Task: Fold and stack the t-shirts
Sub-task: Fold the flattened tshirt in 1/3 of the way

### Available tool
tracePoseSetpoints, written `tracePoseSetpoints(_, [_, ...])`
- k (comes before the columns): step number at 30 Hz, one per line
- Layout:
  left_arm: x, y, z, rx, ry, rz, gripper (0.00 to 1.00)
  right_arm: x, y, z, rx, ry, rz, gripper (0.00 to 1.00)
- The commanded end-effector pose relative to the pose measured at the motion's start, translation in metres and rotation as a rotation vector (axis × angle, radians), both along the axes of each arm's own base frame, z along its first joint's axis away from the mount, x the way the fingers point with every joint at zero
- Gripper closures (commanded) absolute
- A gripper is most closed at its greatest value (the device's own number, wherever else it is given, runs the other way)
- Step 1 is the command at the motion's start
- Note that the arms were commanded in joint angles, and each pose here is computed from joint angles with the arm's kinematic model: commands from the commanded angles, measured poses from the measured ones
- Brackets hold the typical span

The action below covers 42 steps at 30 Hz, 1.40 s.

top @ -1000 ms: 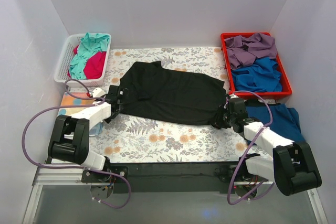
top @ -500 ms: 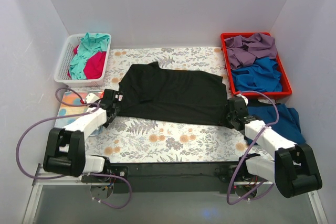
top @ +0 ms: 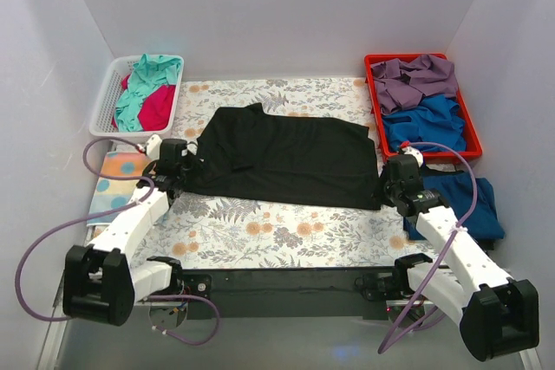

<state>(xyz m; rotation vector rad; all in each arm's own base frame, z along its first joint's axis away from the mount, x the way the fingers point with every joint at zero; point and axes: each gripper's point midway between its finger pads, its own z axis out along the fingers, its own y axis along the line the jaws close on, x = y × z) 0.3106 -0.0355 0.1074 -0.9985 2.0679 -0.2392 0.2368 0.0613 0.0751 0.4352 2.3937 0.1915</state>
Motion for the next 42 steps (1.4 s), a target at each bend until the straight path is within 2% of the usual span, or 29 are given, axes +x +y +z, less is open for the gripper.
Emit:
tracePoseSetpoints(1, [0.027, -0.047, 0.008, -0.042, -0.033, -0.237, 0.49, 0.017, 0.013, 0.024, 0.014, -0.067, 0.086, 0.71])
tracePoseSetpoints(11, [0.050, -0.104, -0.018, -0.086, 0.031, -0.382, 0.49, 0.022, 0.027, 0.017, 0.046, -0.048, 0.132, 0.71])
tracePoseSetpoints(21, [0.061, -0.114, -0.037, -0.059, 0.079, -0.365, 0.54, 0.021, 0.025, 0.014, 0.038, -0.044, 0.132, 0.71])
tracePoseSetpoints(28, [0.072, -0.121, -0.055, -0.054, 0.123, -0.375, 0.69, 0.021, 0.024, 0.014, 0.028, -0.048, 0.132, 0.71])
tracePoseSetpoints(29, [0.073, -0.122, -0.056, -0.054, 0.125, -0.381, 0.77, 0.021, 0.024, 0.014, 0.026, -0.047, 0.131, 0.71])
tracePoseSetpoints(31, [0.077, -0.125, -0.055, -0.057, 0.122, -0.384, 0.83, 0.020, 0.023, 0.012, 0.022, -0.044, 0.130, 0.71])
tracePoseSetpoints(32, [0.078, -0.125, -0.054, -0.059, 0.119, -0.381, 0.94, 0.020, 0.022, 0.012, 0.021, -0.043, 0.129, 0.71])
tracePoseSetpoints(33, [0.080, -0.126, -0.050, -0.061, 0.110, -0.381, 0.98, 0.020, 0.022, 0.011, 0.021, -0.043, 0.129, 0.71])
tracePoseSetpoints(42, [0.097, -0.146, -0.021, -0.022, 0.029, -0.455, 1.00, 0.016, 0.023, 0.005, 0.027, -0.028, 0.133, 0.71])
